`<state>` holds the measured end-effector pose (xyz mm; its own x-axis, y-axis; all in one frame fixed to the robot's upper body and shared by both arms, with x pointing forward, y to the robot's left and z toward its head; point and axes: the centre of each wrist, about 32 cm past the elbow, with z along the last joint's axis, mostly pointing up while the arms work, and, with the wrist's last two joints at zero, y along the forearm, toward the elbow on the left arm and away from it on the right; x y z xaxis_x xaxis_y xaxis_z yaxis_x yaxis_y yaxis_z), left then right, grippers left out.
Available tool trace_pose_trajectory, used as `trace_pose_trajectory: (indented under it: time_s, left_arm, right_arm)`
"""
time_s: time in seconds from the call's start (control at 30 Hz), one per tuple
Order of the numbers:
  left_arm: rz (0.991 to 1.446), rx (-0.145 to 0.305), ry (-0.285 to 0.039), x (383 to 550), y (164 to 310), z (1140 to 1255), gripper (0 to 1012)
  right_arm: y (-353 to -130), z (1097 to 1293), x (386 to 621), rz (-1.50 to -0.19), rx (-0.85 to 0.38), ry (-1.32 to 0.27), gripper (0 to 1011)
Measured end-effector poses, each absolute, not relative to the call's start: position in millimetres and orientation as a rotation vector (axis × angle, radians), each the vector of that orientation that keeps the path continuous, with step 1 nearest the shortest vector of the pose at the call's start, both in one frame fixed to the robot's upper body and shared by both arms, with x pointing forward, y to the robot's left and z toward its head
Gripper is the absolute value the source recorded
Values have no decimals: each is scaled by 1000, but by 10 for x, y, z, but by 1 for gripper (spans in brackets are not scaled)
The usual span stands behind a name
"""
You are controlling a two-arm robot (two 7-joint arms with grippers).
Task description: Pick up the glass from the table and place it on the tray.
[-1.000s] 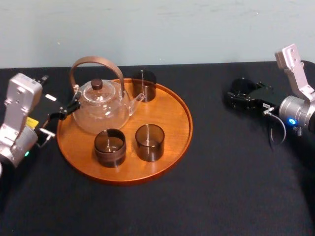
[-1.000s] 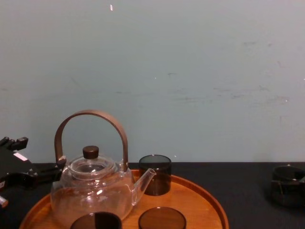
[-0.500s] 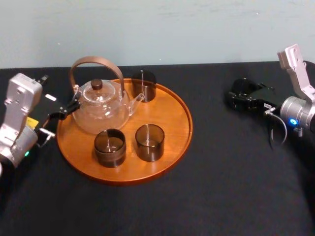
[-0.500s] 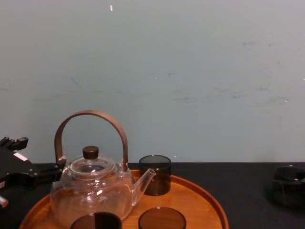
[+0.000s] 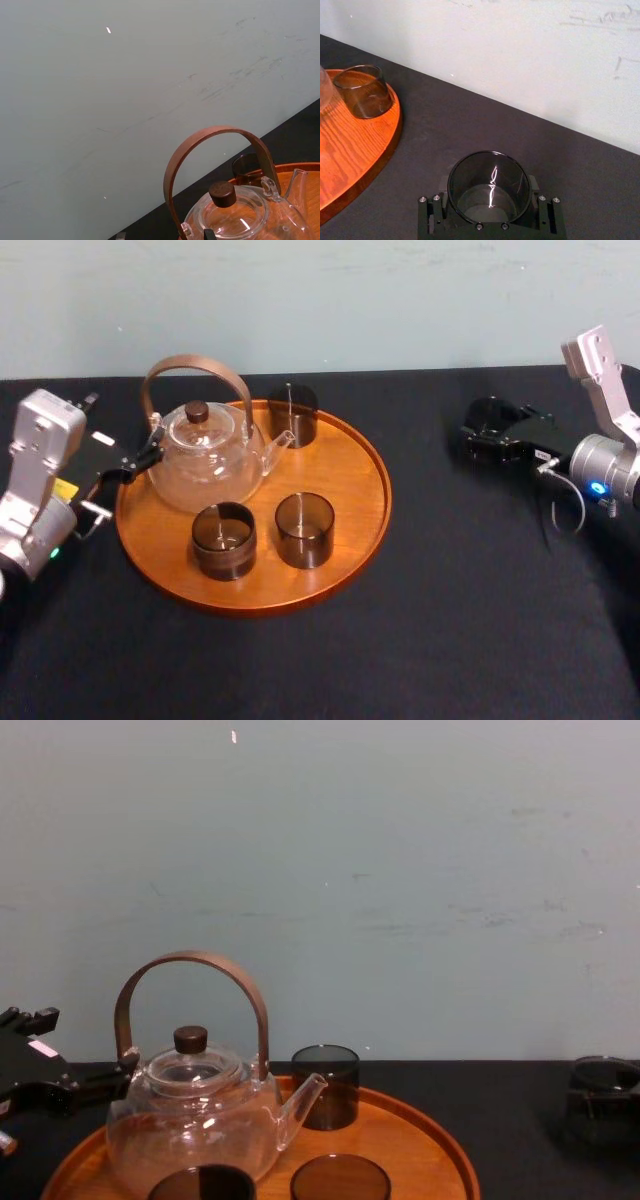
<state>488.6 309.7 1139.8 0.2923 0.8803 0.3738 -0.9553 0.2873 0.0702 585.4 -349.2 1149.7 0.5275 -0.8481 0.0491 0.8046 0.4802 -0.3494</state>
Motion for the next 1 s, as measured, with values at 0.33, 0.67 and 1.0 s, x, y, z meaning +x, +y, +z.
trace_pose_trajectory:
  time_s: [0.33, 0.67, 1.0]
  left_arm:
    - [1248, 304, -285, 4886, 3097, 11398, 1009]
    - [1248, 304, -285, 4886, 3097, 11398, 1010]
    - [1248, 304, -285, 4886, 3096, 11398, 1009]
  right_arm:
    - [-3424, 11619, 5769, -993, -356, 99, 905]
    - [-3333, 11743, 5684, -966, -354, 64, 905]
    - [-3165, 11832, 5637, -919, -349, 36, 905]
